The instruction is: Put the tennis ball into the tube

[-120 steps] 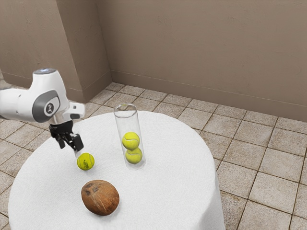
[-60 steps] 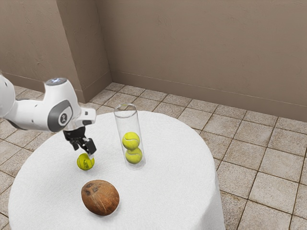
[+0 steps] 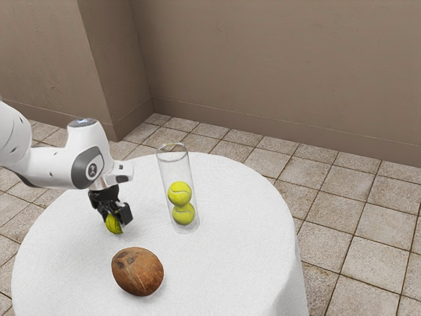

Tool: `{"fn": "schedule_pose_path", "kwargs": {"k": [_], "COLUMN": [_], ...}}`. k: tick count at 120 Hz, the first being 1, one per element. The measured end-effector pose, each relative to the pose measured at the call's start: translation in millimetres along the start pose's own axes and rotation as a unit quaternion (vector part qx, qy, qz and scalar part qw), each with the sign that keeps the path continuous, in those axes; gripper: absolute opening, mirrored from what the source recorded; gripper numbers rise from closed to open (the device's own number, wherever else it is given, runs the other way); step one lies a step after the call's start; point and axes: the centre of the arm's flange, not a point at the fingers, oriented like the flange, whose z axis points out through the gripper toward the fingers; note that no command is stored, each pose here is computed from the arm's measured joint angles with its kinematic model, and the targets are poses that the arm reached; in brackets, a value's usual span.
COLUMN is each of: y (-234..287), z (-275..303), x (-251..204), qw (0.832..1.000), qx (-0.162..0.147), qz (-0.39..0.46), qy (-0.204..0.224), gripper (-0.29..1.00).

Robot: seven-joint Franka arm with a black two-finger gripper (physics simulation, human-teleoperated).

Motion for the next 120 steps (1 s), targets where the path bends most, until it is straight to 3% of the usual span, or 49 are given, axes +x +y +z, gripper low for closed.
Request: {"fn": "schedule_pose_path", "kwargs": {"k": [15,36,65,91,120], "y": [0.0,0.7,7.6,12.5,70.0], "z": [0.2,-11.5,-100.2,-160.0,-225.3], "x": [-0.2,-0.1,-11.9,-13.3,14.0], "qw": [1.000,1.000,0.999,1.000,0.998], "qx": [0.000,0.002,-0.001,-0.010,-0.008], "qz": [-0.001,-0.002,-0.006,-0.005,0.055], "qy": [-0.001,0.004,0.031,0.023,0.022], "gripper": [0.40,0.34,0.26,0.23,0.22]}}
